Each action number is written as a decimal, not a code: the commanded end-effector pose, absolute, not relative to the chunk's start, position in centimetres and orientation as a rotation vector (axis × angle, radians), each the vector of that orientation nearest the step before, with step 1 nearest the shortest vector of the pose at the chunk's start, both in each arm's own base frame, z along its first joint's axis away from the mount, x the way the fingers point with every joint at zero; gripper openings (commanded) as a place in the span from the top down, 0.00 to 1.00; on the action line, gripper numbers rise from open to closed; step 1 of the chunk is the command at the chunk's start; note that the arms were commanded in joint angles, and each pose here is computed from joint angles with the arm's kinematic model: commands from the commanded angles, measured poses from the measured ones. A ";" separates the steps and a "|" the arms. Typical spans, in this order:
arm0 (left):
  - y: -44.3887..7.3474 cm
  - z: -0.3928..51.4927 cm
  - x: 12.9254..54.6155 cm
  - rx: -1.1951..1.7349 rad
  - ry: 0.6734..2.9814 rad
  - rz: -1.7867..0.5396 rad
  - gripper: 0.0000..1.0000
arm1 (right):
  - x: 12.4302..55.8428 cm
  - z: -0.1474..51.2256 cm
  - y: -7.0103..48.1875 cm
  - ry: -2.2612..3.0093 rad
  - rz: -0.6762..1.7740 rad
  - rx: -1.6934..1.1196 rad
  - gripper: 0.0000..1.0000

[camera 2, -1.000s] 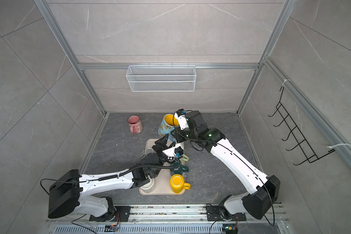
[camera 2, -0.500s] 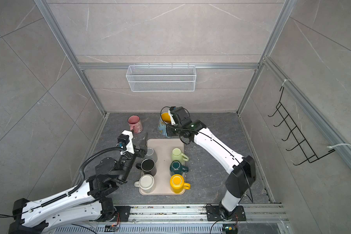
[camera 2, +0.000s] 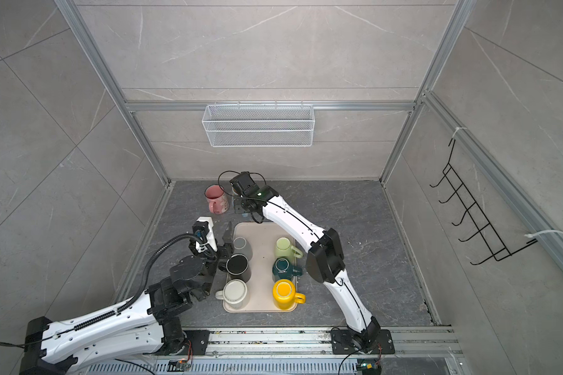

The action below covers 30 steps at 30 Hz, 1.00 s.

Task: Turn the mug right side up
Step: 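Withdraw the open left gripper while the right gripper carries the mug toward the pink mug, then lower the upright blue butterfly mug beside the pink mug with the right gripper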

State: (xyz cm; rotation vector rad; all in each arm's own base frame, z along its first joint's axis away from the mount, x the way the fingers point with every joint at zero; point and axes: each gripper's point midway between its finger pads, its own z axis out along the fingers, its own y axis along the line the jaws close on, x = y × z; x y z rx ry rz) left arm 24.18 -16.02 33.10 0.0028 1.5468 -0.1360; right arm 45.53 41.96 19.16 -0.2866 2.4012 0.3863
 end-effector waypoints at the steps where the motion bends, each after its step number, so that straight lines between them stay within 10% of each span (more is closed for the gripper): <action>1: -13.0 34.2 23.7 -0.159 1.497 -0.190 0.33 | 47.3 22.0 42.6 2.304 0.384 -0.176 1.00; 30: -9.8 33.1 23.4 -0.218 1.486 -0.190 0.34 | 50.8 15.2 46.3 2.259 0.448 -0.088 1.00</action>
